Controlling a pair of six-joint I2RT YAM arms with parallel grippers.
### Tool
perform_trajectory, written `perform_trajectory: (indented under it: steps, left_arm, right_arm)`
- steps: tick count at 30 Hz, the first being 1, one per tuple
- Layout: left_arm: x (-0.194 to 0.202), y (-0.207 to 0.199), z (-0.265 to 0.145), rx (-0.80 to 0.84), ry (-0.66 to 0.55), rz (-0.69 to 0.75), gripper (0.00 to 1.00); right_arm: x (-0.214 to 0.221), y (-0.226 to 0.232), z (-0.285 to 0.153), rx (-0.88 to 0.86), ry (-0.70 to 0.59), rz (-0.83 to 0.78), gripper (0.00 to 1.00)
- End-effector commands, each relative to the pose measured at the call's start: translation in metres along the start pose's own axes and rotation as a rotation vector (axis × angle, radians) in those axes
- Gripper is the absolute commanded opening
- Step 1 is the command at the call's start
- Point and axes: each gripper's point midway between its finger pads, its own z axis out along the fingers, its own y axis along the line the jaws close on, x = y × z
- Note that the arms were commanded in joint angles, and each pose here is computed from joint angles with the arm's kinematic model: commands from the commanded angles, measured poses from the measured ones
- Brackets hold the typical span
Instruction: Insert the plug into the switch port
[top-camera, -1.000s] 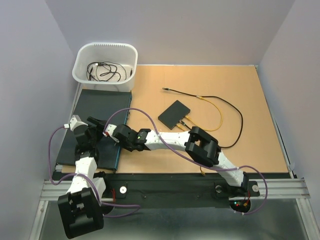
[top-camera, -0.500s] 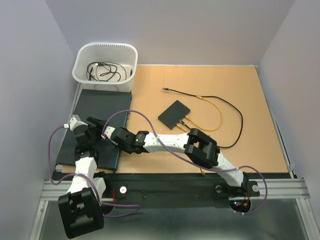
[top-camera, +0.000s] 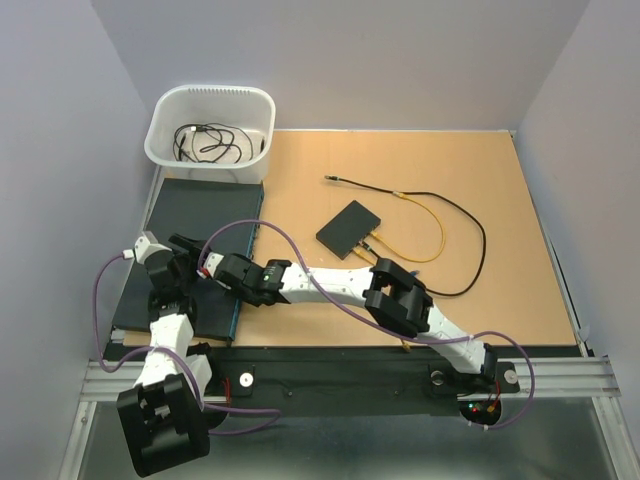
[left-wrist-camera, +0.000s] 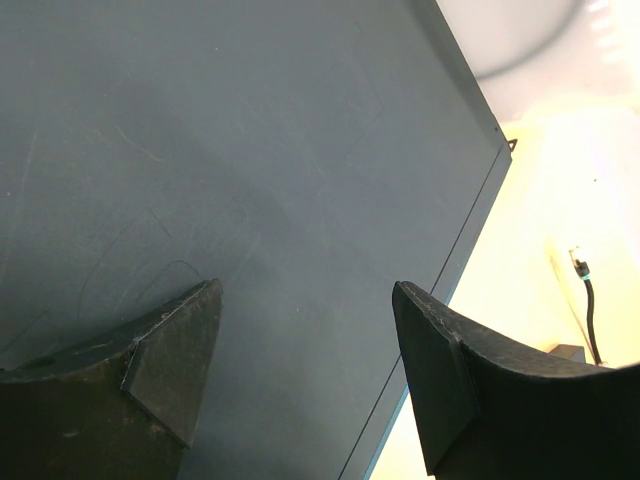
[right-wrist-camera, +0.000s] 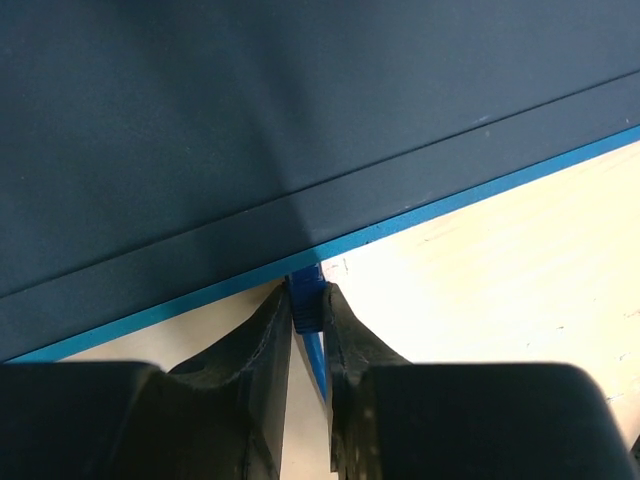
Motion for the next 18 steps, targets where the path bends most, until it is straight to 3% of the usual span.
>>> perform_trajectory:
  steps: [1, 8, 18]
  left_arm:
    - [0.001, -0.015, -0.002, 0.079, 0.005, 0.026, 0.80]
    - [0.001, -0.015, -0.001, 0.082, 0.009, 0.029, 0.80]
    - [0.003, -0.017, -0.001, 0.091, 0.017, 0.034, 0.80]
  right_arm:
    - [-0.047, 0.022, -0.009, -0.067, -0.145, -0.047, 0.01]
    - [-0.052, 0.035, -0.022, -0.127, -0.173, -0.138, 0.00]
    - [-0.081, 0.044, -0.047, -0.213, -0.308, -0.209, 0.01]
